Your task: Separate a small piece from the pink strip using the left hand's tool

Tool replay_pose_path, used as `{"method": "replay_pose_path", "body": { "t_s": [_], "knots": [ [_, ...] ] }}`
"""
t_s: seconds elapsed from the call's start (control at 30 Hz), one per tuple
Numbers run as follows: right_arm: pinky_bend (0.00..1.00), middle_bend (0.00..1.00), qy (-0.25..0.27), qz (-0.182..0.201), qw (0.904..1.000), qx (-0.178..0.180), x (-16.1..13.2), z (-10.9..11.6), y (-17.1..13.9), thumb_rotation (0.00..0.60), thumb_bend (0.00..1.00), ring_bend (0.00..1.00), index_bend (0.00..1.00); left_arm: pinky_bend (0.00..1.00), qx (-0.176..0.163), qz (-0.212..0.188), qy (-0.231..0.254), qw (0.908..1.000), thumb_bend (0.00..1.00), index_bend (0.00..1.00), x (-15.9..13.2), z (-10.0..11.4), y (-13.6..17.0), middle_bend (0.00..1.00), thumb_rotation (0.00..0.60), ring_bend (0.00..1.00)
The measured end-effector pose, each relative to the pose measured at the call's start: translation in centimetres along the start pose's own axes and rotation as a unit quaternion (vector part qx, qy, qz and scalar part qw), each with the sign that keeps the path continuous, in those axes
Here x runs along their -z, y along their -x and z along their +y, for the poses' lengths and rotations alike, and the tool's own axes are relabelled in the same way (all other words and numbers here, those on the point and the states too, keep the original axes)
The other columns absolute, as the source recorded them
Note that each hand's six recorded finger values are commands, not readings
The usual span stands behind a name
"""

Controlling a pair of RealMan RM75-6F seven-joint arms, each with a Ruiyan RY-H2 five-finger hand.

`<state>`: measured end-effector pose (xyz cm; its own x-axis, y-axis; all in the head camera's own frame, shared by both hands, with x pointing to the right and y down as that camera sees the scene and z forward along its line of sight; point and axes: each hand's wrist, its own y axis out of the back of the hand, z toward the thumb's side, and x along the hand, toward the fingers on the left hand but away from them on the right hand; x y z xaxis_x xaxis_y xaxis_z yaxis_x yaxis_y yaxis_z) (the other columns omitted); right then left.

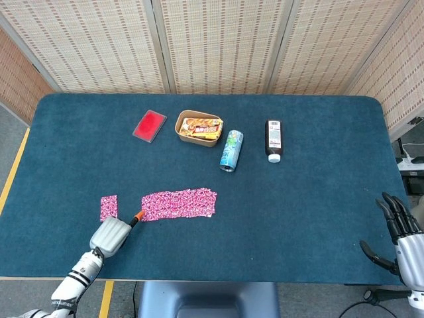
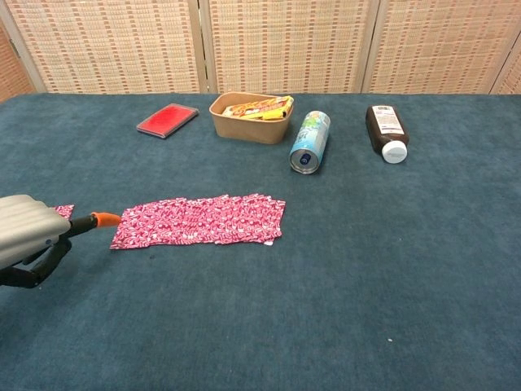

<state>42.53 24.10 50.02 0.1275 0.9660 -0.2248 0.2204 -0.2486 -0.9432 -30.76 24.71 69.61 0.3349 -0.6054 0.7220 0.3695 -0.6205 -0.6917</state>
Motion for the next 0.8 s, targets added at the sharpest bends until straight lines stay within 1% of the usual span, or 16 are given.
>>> {"method": "replay_pose_path", "body": {
  "t_s": [0.2, 0.37, 0.8],
  "knots": [
    [0.21, 0.00, -0.001, -0.001, 1.0000, -0.002, 0.0, -0.1, 0.0, 0.600, 0.19, 0.00, 0.00, 0.66, 0.014, -0.004, -0.003, 0.9999, 0.84, 0.00, -0.5, -0.4, -1.2, 0.71, 0.600, 0.65],
    [0.21, 0.00, -0.002, -0.002, 1.0000, -0.003, 0.1, -0.1, 0.1, 0.600, 0.19, 0.00, 0.00, 0.66, 0.017, -0.001, -0.007, 0.9998, 0.84, 0.00, -0.8, -0.2, -2.3, 0.71, 0.600, 0.65],
    [0.21, 0.00, 0.001, -0.002, 1.0000, -0.003, 0.1, 0.0, 0.1, 0.600, 0.19, 0.00, 0.00, 0.66, 0.039, 0.010, -0.006, 0.9992, 0.84, 0.00, -0.4, -1.0, -2.7, 0.71, 0.600, 0.65]
  ]
}}
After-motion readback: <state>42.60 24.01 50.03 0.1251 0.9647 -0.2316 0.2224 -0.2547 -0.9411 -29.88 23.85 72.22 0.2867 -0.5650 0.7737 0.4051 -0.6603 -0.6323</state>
